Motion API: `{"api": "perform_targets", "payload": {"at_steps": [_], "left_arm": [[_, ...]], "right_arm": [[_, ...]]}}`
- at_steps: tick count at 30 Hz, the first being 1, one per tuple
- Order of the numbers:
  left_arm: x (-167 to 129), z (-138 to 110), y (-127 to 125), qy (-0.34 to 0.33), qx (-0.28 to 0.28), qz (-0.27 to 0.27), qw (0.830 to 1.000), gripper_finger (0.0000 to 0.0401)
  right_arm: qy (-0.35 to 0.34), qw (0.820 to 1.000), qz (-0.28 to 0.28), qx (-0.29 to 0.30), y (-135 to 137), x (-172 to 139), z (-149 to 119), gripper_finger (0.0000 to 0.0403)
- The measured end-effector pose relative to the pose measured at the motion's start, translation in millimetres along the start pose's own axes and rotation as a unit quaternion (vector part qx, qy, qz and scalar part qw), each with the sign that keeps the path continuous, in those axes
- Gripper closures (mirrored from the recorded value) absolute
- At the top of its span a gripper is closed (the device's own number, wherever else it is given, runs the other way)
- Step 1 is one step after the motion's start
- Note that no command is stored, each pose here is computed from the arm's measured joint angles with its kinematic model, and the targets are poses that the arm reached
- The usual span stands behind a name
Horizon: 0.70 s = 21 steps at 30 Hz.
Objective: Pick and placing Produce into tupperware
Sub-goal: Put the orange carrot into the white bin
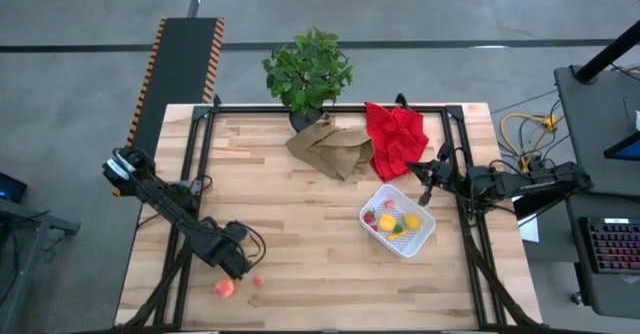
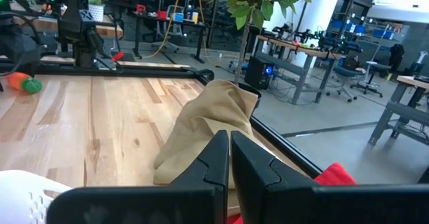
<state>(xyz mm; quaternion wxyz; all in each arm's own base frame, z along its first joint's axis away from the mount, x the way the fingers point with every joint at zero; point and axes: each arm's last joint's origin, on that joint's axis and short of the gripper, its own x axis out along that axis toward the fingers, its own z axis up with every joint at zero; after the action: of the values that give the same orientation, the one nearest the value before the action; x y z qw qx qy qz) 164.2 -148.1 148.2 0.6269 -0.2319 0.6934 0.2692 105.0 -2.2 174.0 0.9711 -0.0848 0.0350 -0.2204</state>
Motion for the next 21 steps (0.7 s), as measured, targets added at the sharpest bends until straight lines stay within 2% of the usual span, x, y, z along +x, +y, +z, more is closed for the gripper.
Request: {"api": "perform_targets", "payload": {"at_steps": [7,21], "left_arm": [[-0.2,0.6,-0.3,-0.004,0.009,0.0,1.0,0.0132],[0.1,1.5,-0.9,-0.006,0.013,-0.002,1.0,0.0231]], "right_arm": [[0.0,1.0,0.0,-0.002,0.0,0.0,0.0,0.0394],[0.0,1.0,0.0,-0.004,0.0,0.0,0.0,0.0394]]}}
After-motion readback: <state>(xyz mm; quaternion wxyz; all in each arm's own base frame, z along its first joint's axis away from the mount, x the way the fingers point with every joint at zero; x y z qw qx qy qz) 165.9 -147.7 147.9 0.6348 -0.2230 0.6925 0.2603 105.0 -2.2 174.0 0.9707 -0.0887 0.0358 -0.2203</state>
